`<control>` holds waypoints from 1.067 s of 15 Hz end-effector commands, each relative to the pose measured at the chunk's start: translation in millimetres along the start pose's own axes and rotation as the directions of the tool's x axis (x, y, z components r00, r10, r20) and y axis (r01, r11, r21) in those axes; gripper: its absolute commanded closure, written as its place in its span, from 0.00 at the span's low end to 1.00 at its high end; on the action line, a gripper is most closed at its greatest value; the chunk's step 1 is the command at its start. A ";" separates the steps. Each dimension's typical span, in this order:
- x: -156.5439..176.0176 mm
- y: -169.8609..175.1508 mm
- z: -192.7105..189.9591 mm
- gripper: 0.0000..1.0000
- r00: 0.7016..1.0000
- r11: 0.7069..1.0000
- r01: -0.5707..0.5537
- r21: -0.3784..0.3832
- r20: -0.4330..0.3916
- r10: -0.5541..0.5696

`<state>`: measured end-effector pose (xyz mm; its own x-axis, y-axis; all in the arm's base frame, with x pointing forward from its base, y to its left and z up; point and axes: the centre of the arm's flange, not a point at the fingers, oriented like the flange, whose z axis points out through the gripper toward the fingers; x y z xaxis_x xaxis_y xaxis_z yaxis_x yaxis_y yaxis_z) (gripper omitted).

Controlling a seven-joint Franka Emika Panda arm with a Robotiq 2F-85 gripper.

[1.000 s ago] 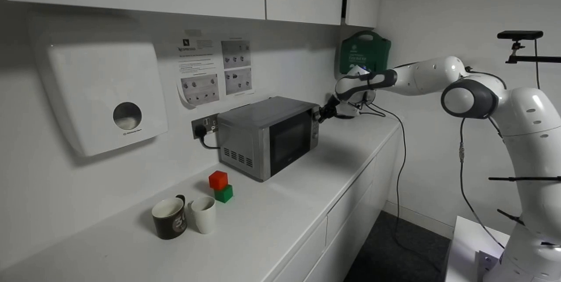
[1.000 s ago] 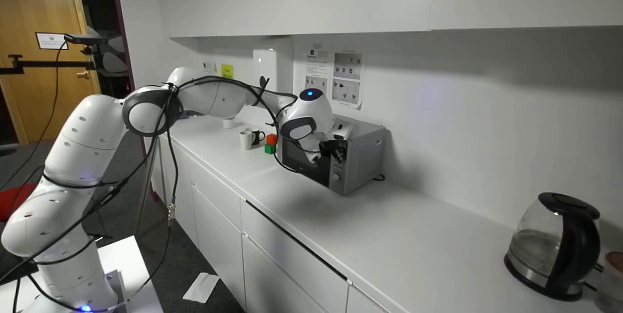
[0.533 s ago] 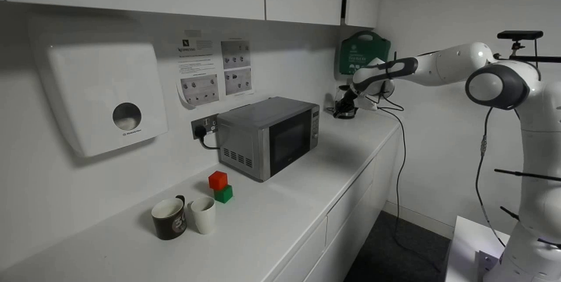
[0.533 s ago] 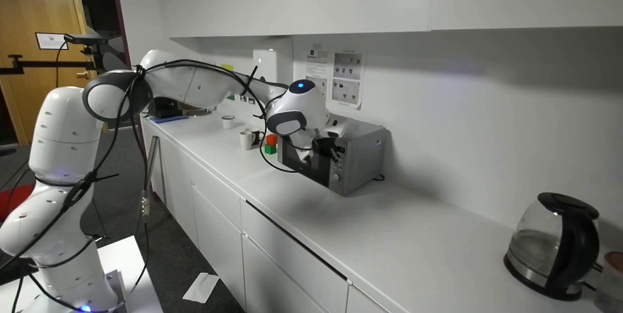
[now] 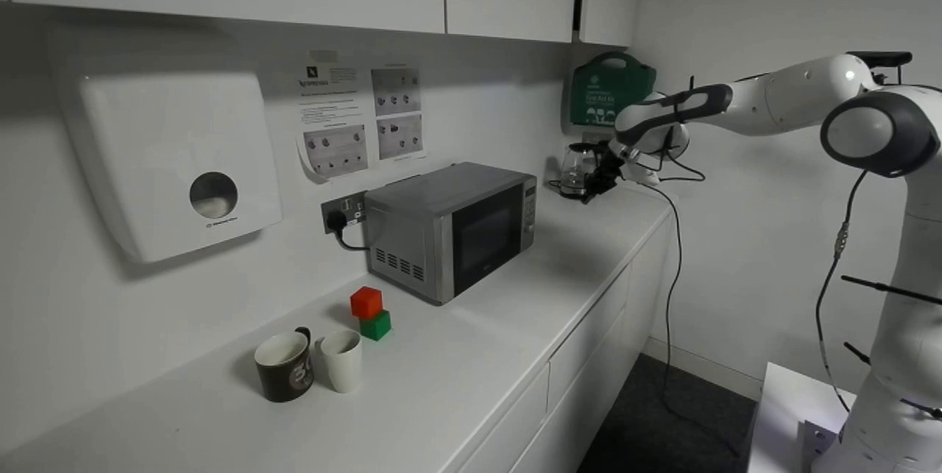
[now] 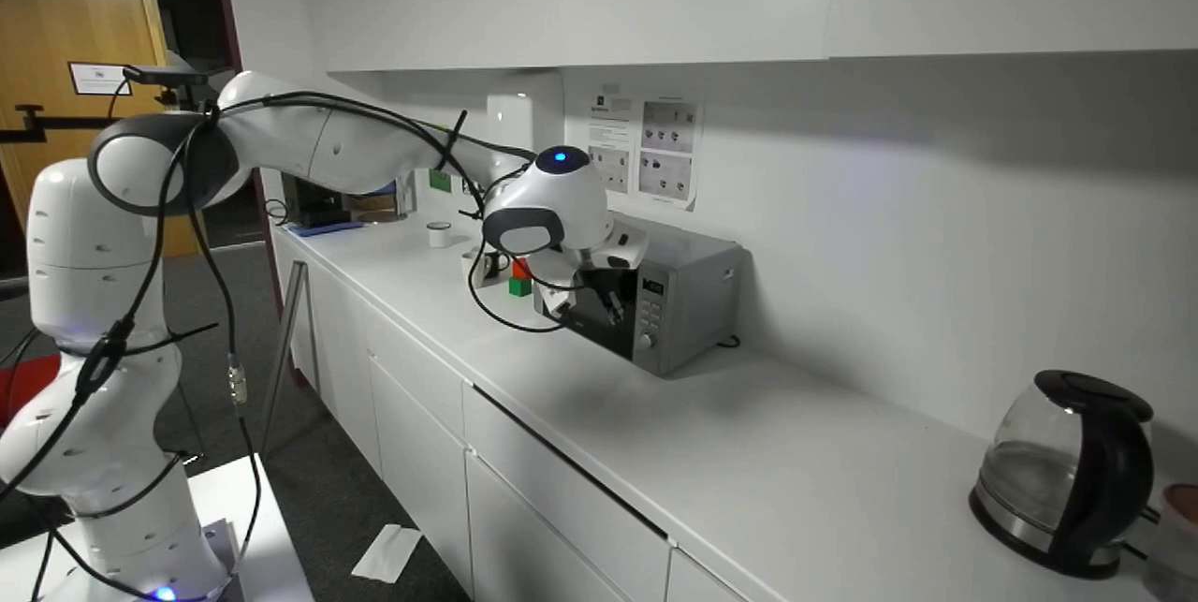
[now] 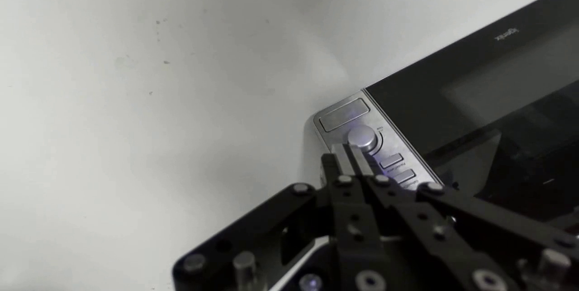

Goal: Press a button on the microwave

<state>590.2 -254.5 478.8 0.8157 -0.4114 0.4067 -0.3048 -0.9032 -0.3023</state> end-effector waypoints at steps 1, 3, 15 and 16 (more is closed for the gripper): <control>-37.5 9.3 -31.4 1.00 0.999 0.999 0.043 0.014 0.020 -0.043; -47.5 14.5 -39.0 1.00 0.998 0.998 0.058 0.014 0.031 -0.059; -59.8 22.1 -43.5 0.75 0.997 0.998 0.061 -0.010 0.037 -0.060; -60.1 22.0 -43.9 0.72 0.997 0.998 0.062 -0.010 0.037 -0.061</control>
<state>512.9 -255.1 485.5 0.8504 -0.3506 0.3922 -0.2591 -0.9280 -0.2678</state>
